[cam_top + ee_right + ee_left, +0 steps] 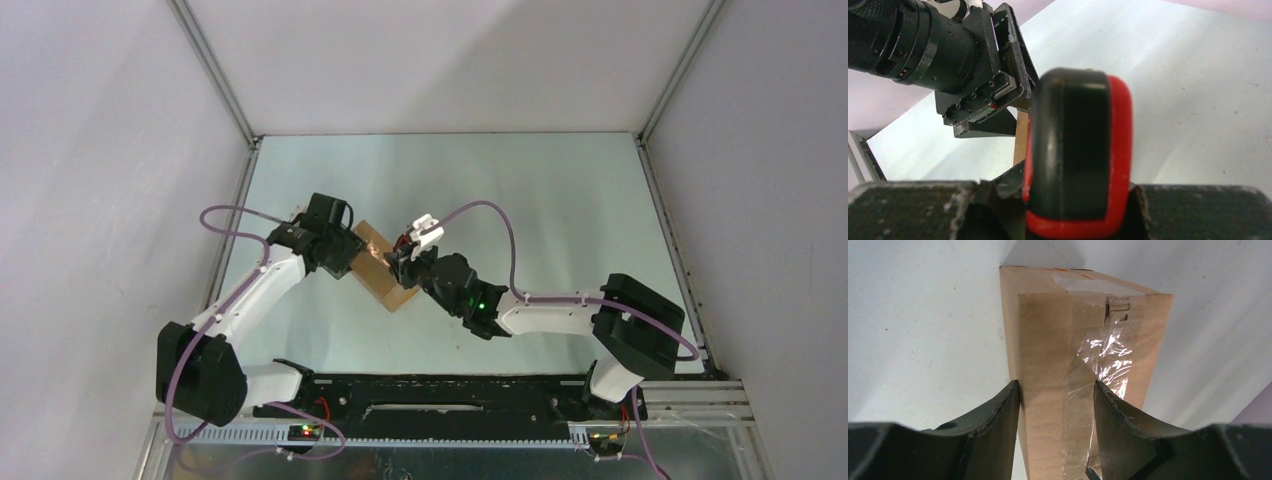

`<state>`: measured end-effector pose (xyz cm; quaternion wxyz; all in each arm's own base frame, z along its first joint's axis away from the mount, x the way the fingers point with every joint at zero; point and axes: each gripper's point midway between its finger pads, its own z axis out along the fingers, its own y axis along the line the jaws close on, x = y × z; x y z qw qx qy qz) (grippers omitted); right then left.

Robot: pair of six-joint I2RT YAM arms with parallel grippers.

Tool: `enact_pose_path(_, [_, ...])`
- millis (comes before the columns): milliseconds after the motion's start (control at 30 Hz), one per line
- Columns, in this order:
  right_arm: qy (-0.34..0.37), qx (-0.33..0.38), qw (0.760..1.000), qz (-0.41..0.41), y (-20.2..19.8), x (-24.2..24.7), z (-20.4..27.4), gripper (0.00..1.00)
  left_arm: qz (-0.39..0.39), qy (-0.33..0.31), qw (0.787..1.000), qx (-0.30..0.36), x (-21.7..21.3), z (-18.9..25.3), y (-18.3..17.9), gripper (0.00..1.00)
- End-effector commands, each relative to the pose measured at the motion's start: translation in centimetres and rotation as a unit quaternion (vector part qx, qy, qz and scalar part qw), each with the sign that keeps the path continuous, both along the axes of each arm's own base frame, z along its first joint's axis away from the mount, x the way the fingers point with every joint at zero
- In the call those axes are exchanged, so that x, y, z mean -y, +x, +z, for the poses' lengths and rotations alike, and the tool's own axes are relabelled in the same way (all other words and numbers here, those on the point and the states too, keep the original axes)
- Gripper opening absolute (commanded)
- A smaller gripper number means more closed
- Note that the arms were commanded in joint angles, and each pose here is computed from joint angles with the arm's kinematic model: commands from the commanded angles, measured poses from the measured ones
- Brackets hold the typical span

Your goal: Unpack the express box

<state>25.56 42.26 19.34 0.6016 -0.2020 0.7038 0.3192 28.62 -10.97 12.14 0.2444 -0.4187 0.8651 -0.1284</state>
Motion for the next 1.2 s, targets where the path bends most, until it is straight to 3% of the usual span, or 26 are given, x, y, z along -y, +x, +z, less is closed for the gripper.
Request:
enact_pose_path(0, [0.014, -0.007, 1.0, 0.012, -1.4, 0.1, 0.8, 0.0, 0.039, 0.02, 0.999, 0.009, -1.7, -0.2, 0.1, 0.0])
enact_pose_path(1167, [0.015, -0.045, 0.999, -0.016, -3.8, 4.5, -1.2, 0.0, 0.086, 0.031, 0.996, -0.007, -3.4, -0.7, -0.2, 0.0])
